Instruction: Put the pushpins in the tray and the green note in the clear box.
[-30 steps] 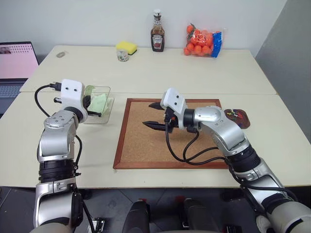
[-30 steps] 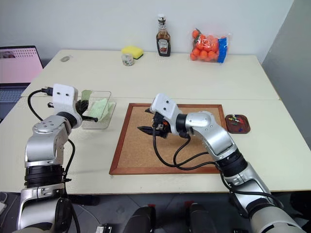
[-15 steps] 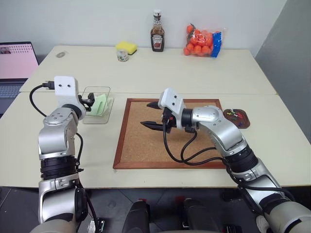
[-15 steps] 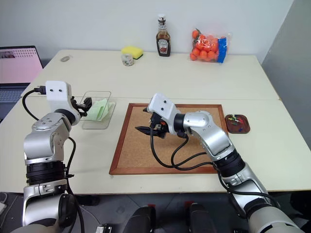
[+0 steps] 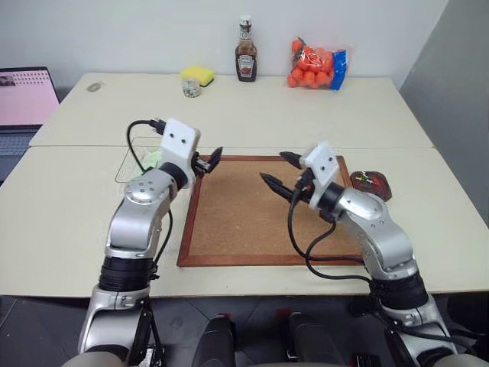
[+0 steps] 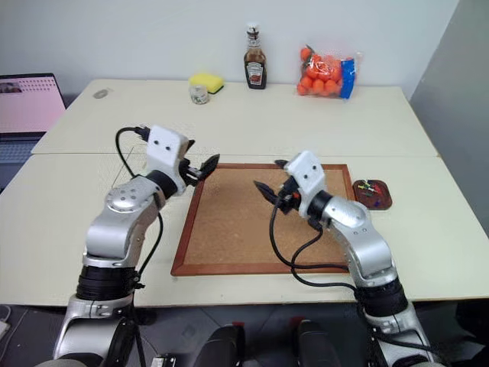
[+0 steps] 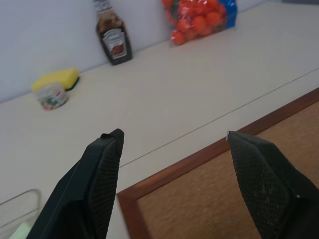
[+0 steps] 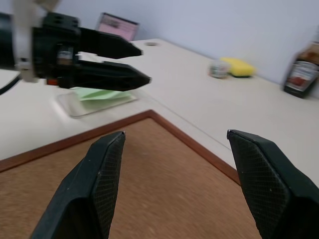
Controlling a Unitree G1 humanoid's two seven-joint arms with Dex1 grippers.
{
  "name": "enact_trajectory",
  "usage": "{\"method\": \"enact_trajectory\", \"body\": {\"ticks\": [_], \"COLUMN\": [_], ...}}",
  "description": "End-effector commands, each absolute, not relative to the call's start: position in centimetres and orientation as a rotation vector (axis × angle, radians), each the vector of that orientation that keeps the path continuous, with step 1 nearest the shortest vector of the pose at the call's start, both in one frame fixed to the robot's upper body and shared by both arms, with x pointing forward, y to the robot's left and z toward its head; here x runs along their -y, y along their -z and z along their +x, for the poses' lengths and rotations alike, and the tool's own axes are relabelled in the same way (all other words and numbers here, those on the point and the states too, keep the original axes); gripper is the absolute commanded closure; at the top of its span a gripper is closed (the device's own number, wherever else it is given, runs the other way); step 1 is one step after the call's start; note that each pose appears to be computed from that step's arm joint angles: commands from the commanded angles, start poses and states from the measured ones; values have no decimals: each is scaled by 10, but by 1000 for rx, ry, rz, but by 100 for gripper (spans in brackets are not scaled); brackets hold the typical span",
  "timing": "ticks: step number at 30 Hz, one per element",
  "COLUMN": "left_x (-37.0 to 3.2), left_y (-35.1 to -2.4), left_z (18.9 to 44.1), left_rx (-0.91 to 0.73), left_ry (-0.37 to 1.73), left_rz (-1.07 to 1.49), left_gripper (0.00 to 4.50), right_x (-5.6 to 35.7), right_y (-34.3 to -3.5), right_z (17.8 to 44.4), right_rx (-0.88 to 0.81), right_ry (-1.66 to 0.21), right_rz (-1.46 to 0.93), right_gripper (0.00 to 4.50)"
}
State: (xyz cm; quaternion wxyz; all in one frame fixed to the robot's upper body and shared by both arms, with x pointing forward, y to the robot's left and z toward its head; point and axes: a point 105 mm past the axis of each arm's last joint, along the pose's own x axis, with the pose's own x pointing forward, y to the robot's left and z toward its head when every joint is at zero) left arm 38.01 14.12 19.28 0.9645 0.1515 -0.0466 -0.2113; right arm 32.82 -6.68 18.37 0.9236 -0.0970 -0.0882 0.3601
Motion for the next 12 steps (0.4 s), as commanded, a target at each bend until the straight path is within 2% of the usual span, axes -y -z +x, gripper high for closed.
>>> {"method": "enact_trajectory", "body": {"ticks": [1, 4, 6, 12], "left_x": [-113, -89, -84, -84], "left_y": [-186, -161, -149, -140], "left_z": [369, 358, 350, 335], "left_rx": [161, 101, 72, 87], "left_ry": [543, 657, 712, 750], "left_rz": [345, 231, 242, 263], "left_gripper": [100, 100, 100, 100], "right_x": [92, 127, 140, 157], "right_y": [-184, -173, -174, -172], "right_z": [314, 310, 308, 305], "right_rx": [224, 220, 234, 239], "right_ry": [-639, -447, -367, -265], "right_rz": [-234, -182, -151, -99], "right_gripper": [104, 104, 104, 104]}}
